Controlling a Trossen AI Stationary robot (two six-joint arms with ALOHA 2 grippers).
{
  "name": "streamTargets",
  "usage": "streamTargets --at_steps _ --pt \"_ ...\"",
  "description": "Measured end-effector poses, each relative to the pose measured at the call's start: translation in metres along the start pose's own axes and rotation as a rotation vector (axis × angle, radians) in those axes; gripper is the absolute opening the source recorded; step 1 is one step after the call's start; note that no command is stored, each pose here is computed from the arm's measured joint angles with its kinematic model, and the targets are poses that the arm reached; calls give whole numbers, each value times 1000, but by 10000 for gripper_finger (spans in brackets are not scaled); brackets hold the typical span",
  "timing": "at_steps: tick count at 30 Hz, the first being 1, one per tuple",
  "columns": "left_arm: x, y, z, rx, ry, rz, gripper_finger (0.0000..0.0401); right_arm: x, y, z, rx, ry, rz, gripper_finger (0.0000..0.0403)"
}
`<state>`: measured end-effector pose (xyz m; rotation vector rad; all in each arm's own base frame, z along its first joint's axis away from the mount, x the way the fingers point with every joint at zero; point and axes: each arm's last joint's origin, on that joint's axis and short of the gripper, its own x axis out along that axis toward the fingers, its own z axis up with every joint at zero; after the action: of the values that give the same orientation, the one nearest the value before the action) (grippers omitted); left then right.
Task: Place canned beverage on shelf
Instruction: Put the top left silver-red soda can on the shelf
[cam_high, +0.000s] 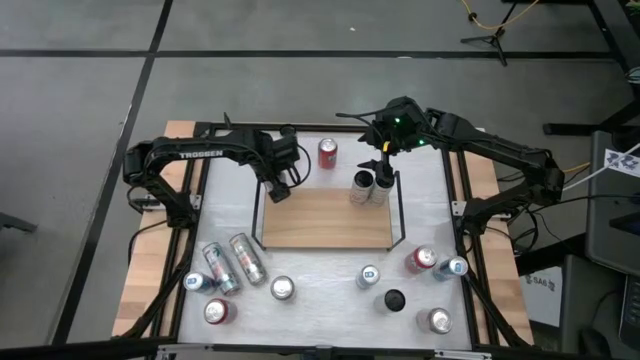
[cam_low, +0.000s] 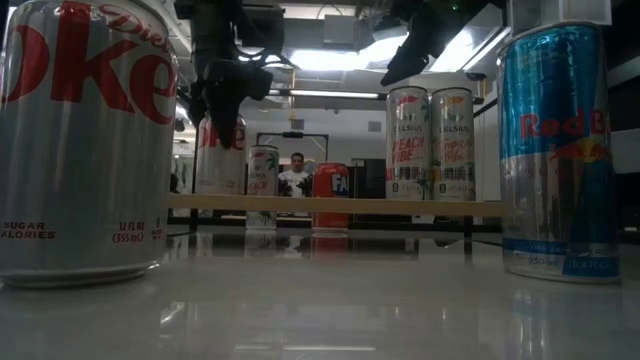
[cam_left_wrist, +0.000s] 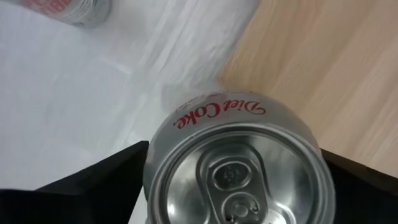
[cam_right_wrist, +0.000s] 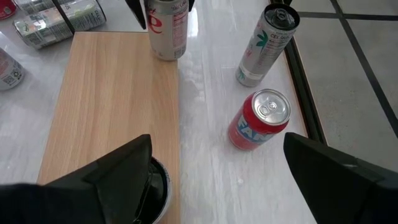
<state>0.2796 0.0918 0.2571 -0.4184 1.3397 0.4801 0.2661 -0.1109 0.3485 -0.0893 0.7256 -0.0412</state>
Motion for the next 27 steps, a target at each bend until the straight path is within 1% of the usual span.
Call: streamTargets --at_steps 2,27 --pt "0 0 0 -14 -2 -1 389 0 0 0 0 0 0 360" --pt "-4 0 2 -14 -21 -6 390 0 0 1 -2 -7 -2 360"
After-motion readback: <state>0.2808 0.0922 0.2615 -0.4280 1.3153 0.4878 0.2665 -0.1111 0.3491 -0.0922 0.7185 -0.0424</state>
